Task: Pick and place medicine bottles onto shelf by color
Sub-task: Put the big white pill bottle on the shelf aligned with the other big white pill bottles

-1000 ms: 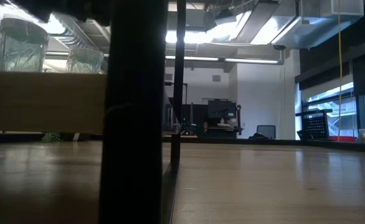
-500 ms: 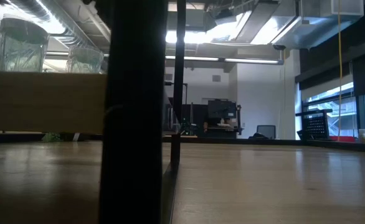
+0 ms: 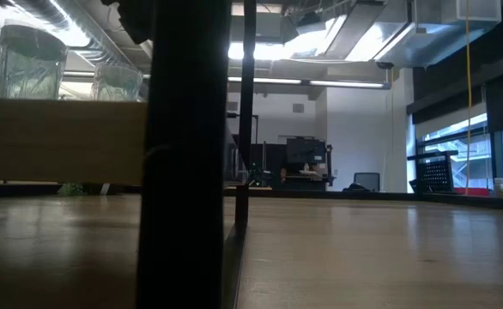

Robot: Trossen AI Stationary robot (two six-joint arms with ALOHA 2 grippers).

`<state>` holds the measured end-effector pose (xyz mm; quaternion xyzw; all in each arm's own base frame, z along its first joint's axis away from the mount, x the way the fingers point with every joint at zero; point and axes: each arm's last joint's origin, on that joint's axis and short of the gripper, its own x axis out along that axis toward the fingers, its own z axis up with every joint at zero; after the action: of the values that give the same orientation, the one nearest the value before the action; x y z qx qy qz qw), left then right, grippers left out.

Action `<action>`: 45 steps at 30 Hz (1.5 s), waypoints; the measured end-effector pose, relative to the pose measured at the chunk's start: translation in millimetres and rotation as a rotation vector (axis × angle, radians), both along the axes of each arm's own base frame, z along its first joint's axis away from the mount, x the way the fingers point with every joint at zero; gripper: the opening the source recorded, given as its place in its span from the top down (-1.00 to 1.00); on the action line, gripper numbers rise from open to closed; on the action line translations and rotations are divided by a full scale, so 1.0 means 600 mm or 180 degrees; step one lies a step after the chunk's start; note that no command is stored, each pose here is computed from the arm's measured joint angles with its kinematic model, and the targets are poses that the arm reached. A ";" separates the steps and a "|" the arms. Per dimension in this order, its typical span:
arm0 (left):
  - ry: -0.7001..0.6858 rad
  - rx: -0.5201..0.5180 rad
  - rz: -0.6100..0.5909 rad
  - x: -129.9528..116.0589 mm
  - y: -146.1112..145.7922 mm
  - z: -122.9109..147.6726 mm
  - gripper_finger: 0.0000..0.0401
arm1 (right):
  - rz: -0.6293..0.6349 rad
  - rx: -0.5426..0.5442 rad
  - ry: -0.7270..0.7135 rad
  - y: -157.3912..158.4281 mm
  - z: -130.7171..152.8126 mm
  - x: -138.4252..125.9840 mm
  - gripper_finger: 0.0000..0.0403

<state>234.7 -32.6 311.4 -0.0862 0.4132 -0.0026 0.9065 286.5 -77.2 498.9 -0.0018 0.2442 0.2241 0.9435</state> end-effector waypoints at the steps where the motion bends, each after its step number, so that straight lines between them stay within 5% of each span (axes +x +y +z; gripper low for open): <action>1: 0.0000 0.0000 -0.0001 0.000 0.000 0.000 0.22 | -0.0184 0.0133 0.0164 0.000 -0.003 -0.001 0.04; 7: 0.0000 0.0002 0.0000 0.000 0.000 0.000 0.22 | -0.0705 0.0263 0.1280 0.018 -0.035 -0.029 0.04; 17: 0.0020 0.0005 -0.0001 -0.001 0.000 -0.001 0.22 | -0.0607 0.0398 0.1749 0.126 -0.051 -0.034 0.04; 21: 0.0019 0.0005 -0.0001 0.000 0.000 -0.001 0.22 | -0.1194 0.0711 0.2254 0.165 -0.074 -0.036 0.04; 33: 0.0016 0.0022 -0.0017 0.000 0.000 -0.001 0.22 | -0.2401 0.1385 0.4116 0.254 -0.209 -0.073 0.04; 45: 0.0016 0.0024 -0.0019 0.000 0.000 -0.001 0.22 | -0.3079 0.1180 0.5755 0.339 -0.329 -0.132 0.04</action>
<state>234.5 -32.5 311.0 -0.0816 0.4157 -0.0036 0.9058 207.4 125.9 301.6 0.4097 0.7963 -0.2262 0.3833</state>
